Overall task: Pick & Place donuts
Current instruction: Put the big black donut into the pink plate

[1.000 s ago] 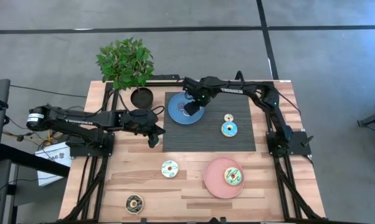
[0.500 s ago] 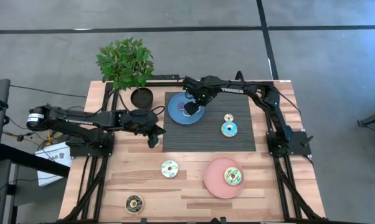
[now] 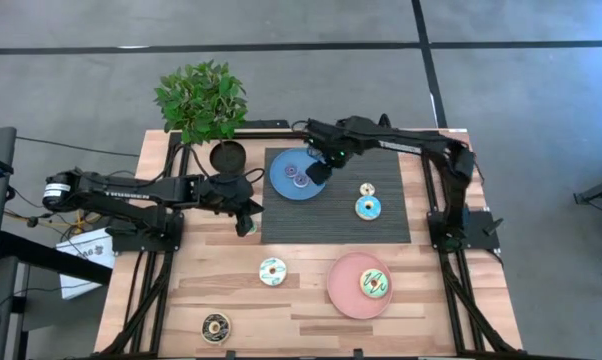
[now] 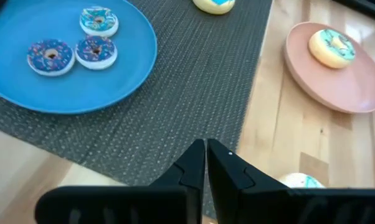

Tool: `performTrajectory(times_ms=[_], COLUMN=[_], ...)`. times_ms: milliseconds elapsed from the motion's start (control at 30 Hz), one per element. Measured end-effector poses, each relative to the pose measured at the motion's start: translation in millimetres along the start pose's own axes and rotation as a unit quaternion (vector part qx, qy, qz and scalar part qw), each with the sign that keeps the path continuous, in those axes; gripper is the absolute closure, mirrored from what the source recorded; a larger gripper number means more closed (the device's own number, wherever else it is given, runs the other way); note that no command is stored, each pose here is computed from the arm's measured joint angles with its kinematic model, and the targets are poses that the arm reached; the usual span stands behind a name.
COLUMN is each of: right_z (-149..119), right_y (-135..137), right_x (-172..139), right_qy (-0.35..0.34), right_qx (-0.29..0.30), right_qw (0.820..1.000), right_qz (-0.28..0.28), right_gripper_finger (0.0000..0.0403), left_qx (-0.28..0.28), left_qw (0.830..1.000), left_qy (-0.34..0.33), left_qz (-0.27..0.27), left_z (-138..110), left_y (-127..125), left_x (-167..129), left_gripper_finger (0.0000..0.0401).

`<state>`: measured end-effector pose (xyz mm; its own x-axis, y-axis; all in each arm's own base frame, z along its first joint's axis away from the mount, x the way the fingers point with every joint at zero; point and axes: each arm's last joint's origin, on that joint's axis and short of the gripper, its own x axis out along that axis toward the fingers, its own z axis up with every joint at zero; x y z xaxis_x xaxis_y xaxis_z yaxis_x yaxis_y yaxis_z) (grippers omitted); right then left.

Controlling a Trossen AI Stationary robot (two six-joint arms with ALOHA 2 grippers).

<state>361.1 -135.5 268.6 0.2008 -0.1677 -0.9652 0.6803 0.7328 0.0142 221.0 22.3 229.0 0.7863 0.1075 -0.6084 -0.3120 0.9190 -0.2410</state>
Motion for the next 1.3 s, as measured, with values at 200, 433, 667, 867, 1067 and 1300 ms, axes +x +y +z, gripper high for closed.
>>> performTrajectory(times_ms=[200, 433, 667, 867, 1067, 1300], right_z=[-58.0, -157.4, -249.2, -288.1, -303.1, -309.2], right_y=[2.5, -3.5, -17.7, -30.5, -29.7, -25.6], right_x=[-14.8, -29.0, -39.8, -32.3, -22.8, -23.9], right_qy=[-0.007, -0.074, -0.120, -0.079, -0.055, -0.050], right_qx=[-0.027, -0.072, -0.168, -0.118, -0.114, -0.140], right_qw=[0.999, 0.987, 0.954, 0.957, 0.960, 0.956], right_qz=[0.045, 0.125, 0.217, 0.253, 0.249, 0.254], right_gripper_finger=[0.0291, 0.0388, 0.0398, 0.0394, 0.0401, 0.0402], left_qx=[0.031, 0.094, 0.118, 0.093, 0.048, -0.046], left_qw=[1.000, 0.995, 0.992, 0.994, 0.976, 0.941], left_qy=[-0.002, -0.015, -0.028, 0.038, 0.170, 0.278], left_qz=[0.006, 0.024, 0.047, 0.050, 0.128, 0.188], left_z=[0.6, 3.1, 4.4, 3.9, -3.0, -34.5], left_y=[1.8, -29.3, -74.1, -119.3, -170.2, -216.5], left_x=[0.0, -6.9, -32.9, -46.2, -38.6, -53.0], left_gripper_finger=[0.0391, 0.0400, 0.0401, 0.0401, 0.0401, 0.0401])
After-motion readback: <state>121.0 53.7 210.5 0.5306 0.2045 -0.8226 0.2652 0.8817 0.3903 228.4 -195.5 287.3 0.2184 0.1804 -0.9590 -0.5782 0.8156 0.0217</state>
